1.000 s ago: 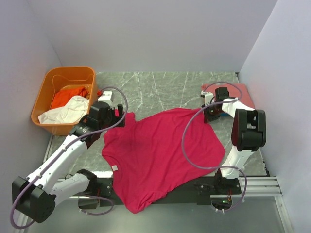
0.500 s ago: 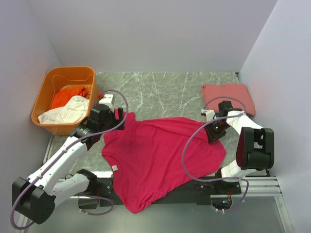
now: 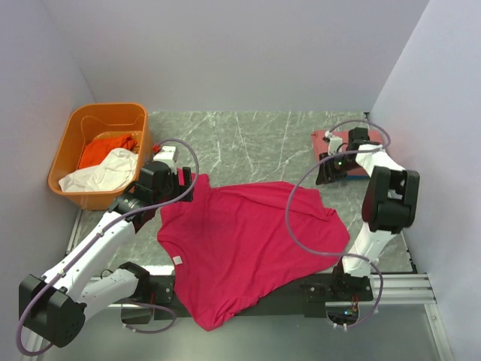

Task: Fold and stack the t-shirts
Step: Flatten the tshirt out

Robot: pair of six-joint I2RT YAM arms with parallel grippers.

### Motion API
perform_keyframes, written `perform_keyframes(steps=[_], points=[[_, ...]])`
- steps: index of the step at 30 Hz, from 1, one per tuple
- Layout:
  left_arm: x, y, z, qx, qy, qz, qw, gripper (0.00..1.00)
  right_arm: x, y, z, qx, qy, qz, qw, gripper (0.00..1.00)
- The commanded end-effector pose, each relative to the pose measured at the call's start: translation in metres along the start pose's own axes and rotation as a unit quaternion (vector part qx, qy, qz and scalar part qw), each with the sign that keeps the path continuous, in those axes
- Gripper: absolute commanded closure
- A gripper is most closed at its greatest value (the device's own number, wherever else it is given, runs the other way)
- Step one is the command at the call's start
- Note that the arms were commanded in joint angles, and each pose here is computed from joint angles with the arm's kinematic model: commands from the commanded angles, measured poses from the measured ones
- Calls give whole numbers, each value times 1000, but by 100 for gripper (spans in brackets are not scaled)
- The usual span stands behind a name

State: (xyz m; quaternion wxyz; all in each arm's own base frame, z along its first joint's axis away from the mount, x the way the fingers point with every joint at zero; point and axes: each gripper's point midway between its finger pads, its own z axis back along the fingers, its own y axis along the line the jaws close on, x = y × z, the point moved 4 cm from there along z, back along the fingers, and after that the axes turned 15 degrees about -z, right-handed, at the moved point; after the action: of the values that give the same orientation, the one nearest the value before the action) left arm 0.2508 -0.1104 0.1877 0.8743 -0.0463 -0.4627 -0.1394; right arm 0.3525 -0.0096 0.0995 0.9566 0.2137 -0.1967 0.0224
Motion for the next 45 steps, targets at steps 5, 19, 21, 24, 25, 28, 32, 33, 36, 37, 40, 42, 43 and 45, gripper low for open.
perform_keyframes(steps=[5, 19, 21, 24, 25, 28, 32, 33, 36, 37, 40, 42, 43, 45], points=[[8, 0, -1, -5, -17, -5, 1000, 12, -9, 1, -31, 10, 38, -55, 998, 55], [5, 0, -4, -3, -9, -7, 1000, 13, -2, 31, -13, 62, 16, -19, 998, 100], [6, 0, -4, -3, -10, -7, 1000, 13, 2, 37, -1, 61, -4, -3, 998, 100], [5, 0, -4, -3, -9, -7, 1000, 13, 5, 42, 12, 56, -30, 15, 998, 100], [5, 1, -4, -2, -9, -6, 1000, 13, 6, 39, 14, 42, -32, 14, 998, 100], [5, 0, -4, -3, -8, -7, 1000, 13, 1, 30, 13, 8, -24, 0, 1000, 70], [6, 0, -3, -3, -12, -6, 1000, 13, -18, 19, -2, -8, 6, -20, 1000, 54], [6, 0, -3, -3, -12, -6, 1000, 13, -23, 17, -7, -10, 13, -24, 1000, 53], [6, 1, -3, -2, -11, -6, 1000, 13, -30, 10, -18, -17, 28, -38, 999, 53], [6, 1, -3, -2, -11, -6, 1000, 13, -30, 9, -20, -18, 30, -41, 999, 53], [6, 0, -3, -3, -12, -6, 1000, 13, -30, 6, -28, -19, 40, -47, 998, 52], [6, 1, -3, 0, -11, -6, 1000, 13, -31, 5, -33, -12, 48, -52, 997, 52], [6, 1, -3, -1, -11, -7, 1000, 13, -31, 7, -35, -7, 52, -53, 997, 53], [6, 1, -3, 0, -10, -6, 1000, 13, -31, 12, -35, 10, 54, -52, 997, 61]])
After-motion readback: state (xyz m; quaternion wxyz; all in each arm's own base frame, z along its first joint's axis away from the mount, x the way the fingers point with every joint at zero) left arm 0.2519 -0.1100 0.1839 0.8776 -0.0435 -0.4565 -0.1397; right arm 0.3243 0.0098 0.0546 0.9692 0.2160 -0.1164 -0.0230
